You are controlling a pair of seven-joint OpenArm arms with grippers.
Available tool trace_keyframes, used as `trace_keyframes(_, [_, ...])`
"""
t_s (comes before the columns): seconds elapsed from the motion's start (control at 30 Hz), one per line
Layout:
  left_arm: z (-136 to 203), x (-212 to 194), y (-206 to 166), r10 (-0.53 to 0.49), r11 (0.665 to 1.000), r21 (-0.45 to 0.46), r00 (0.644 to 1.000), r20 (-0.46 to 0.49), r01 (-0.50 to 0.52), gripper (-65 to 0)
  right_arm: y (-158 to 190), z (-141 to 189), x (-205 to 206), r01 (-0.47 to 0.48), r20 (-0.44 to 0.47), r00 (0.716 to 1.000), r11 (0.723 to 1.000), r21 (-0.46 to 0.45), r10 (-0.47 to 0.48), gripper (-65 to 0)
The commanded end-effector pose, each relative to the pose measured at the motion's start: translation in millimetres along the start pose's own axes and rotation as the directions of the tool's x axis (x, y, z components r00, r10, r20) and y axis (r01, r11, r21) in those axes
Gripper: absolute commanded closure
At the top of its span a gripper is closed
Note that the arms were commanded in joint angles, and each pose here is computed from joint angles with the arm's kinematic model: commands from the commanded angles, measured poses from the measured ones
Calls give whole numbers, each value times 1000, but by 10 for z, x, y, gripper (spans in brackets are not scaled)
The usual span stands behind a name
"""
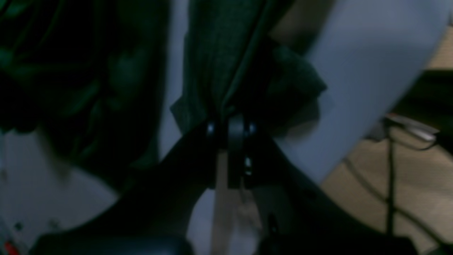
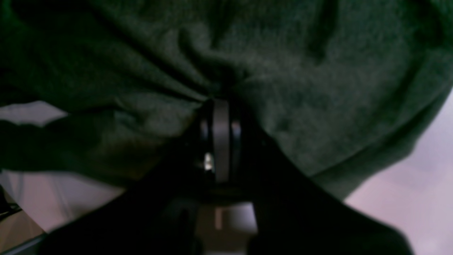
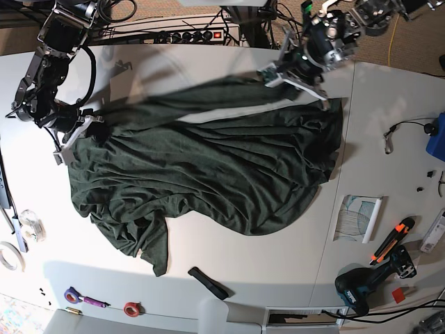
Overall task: Layout the t-shirt on the table in an organized manner, then fold the t-shirt properly
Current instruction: 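Lower the left gripper and grasp the sleeve near the collar, then drag the grasped shirt section with the left gripper toward the hem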
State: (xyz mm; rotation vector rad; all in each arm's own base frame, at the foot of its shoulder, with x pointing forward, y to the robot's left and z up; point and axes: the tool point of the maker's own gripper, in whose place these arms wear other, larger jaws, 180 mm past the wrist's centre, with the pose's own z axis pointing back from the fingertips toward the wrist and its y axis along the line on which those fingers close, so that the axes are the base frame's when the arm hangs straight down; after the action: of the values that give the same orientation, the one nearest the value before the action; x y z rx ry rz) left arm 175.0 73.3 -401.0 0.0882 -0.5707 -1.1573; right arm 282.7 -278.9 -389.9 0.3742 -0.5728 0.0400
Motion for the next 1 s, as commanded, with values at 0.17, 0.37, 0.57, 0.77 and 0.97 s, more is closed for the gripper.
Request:
trace_keyframes(0.17, [49, -449, 232, -29, 994, 102, 984, -173, 47, 0, -96, 60, 24, -19, -17, 1000, 999, -41, 18, 0])
trace_keyframes(0.37, [135, -449, 312, -37, 988, 139, 978, -205, 67, -265, -189, 68, -17, -26, -41, 999, 995, -92, 23, 0])
trace_keyframes(0.57, [324, -209, 408, -52, 982, 174, 991, -122, 73, -271, -192, 68, -19, -24, -42, 999, 995, -94, 21, 0])
trace_keyframes(0.77, [510, 78, 829, -38, 945, 325, 998, 45, 21, -238, -193, 88, -23, -23, -50, 999, 996, -88, 19, 0])
trace_keyframes(0.97, [527, 421, 1060, 45, 958, 268, 976, 214, -103, -154, -295, 364, 173, -4, 16, 1000, 998, -63, 5, 0])
